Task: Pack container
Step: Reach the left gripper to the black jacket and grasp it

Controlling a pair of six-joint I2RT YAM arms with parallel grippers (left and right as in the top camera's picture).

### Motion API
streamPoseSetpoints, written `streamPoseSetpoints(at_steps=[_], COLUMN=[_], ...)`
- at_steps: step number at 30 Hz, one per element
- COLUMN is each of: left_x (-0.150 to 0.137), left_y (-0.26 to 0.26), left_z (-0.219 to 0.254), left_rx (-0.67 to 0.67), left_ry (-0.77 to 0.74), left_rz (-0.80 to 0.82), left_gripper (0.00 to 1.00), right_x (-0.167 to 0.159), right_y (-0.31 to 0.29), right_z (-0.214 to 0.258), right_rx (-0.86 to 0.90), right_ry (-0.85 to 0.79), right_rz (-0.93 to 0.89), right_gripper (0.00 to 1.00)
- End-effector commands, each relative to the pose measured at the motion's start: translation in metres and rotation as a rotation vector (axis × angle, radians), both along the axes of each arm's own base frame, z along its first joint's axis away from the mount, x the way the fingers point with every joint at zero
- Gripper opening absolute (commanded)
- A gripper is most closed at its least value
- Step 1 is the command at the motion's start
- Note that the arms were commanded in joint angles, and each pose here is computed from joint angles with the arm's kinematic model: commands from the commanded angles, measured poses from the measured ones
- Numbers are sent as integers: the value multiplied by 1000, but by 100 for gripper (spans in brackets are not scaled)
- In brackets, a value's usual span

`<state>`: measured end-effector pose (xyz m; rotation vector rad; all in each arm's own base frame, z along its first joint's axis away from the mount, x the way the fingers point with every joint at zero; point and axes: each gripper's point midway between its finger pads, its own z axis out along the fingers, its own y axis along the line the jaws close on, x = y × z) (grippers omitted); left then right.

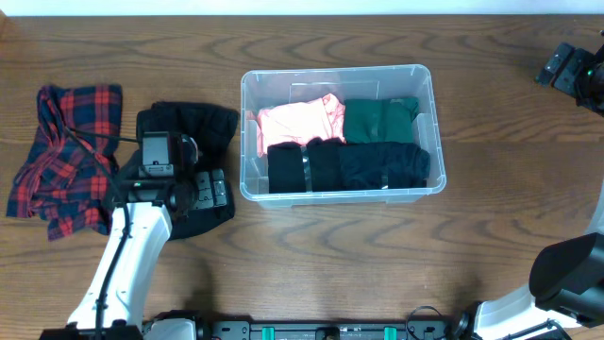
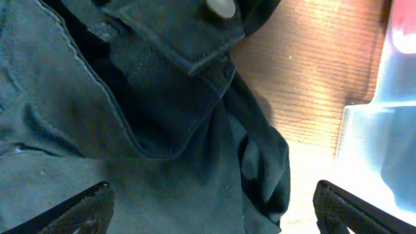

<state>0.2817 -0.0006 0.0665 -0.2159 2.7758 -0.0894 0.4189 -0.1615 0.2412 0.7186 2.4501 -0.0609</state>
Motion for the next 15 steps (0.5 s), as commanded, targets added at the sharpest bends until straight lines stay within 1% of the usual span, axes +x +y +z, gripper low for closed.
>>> streamPoseSetpoints(at_steps=[1, 7, 11, 12, 14, 15], left_x=[0, -5, -1, 0, 4, 5], left_y=[0, 5, 7, 7, 8, 8], left_z=[-8, -38, -51, -52, -53, -53], left_rx=[-5, 18, 28, 28, 30, 32], left_ry=[36, 141, 162, 159, 149, 143], left_rz=[0, 8, 11, 11, 20, 28], left_gripper=[98, 98, 98, 95, 73, 58], right_x=[0, 0, 0, 0, 0, 0], right_y=[-3, -3, -3, -3, -3, -3], right_z=[6, 6, 6, 6, 6, 6], right_rx=[-3, -3, -3, -3, -3, -3], right_ry=[-14, -14, -14, -14, -14, -14], right_rz=[-19, -19, -19, -19, -19, -19], right_gripper=[99, 99, 99, 99, 99, 99])
